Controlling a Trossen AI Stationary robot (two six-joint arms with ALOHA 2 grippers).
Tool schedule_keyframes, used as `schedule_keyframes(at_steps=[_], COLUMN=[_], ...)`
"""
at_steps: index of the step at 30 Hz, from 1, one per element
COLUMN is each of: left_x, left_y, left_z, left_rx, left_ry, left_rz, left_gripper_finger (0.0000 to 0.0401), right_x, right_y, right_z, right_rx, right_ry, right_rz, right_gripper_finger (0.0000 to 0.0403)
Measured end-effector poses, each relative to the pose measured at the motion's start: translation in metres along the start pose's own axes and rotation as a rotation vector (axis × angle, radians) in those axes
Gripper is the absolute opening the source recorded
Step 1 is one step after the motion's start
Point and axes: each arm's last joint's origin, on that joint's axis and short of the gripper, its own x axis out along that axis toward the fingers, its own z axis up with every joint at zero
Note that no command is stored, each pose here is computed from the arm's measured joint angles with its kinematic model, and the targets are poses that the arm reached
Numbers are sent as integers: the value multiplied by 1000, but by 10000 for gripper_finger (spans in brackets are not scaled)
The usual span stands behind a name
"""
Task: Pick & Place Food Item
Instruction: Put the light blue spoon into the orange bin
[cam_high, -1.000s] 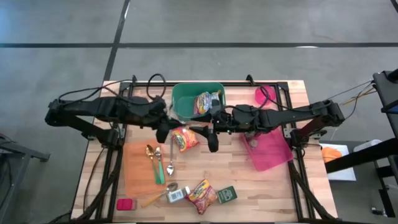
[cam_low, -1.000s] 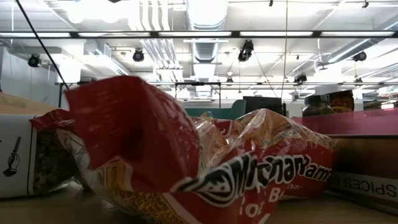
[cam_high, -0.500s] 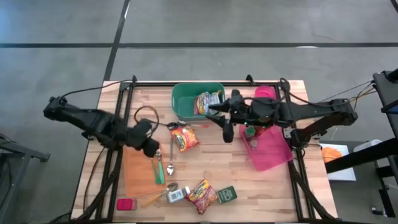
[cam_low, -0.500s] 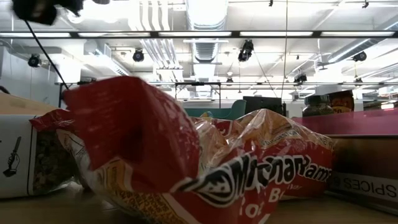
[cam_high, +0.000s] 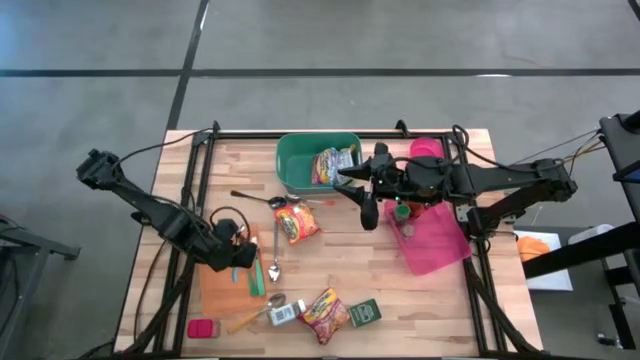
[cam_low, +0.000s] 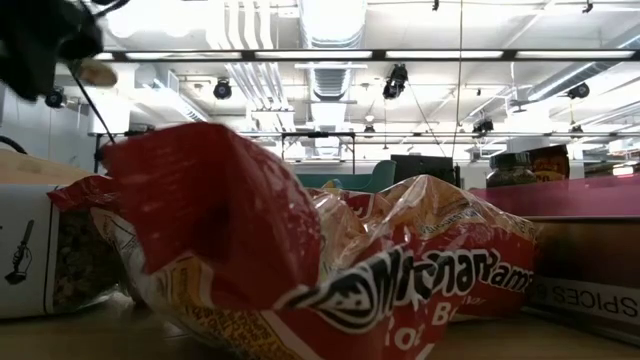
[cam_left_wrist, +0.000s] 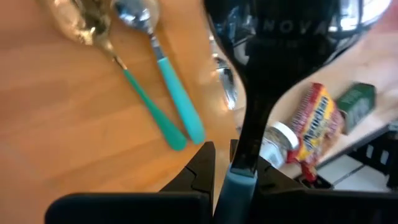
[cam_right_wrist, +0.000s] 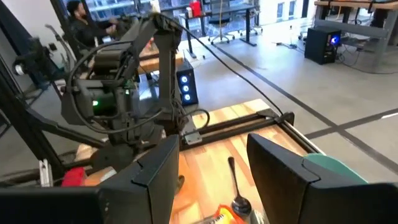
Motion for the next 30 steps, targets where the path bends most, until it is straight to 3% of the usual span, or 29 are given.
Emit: schedule_keyframes(at_steps=[12,30], left_x=[53,102], left_y=[17,10], left_z=[-6,-16], left_rx=[-51,-32], left_ry=[-32,-20], left_rz=[205,254], left_gripper_finger=[26,26], right_x=[0,0], right_y=[2,3], right_z=[-7,-7], right_rx=[13,36], right_ry=[37,39], right_rz=[5,7], right_gripper_finger=[185,185])
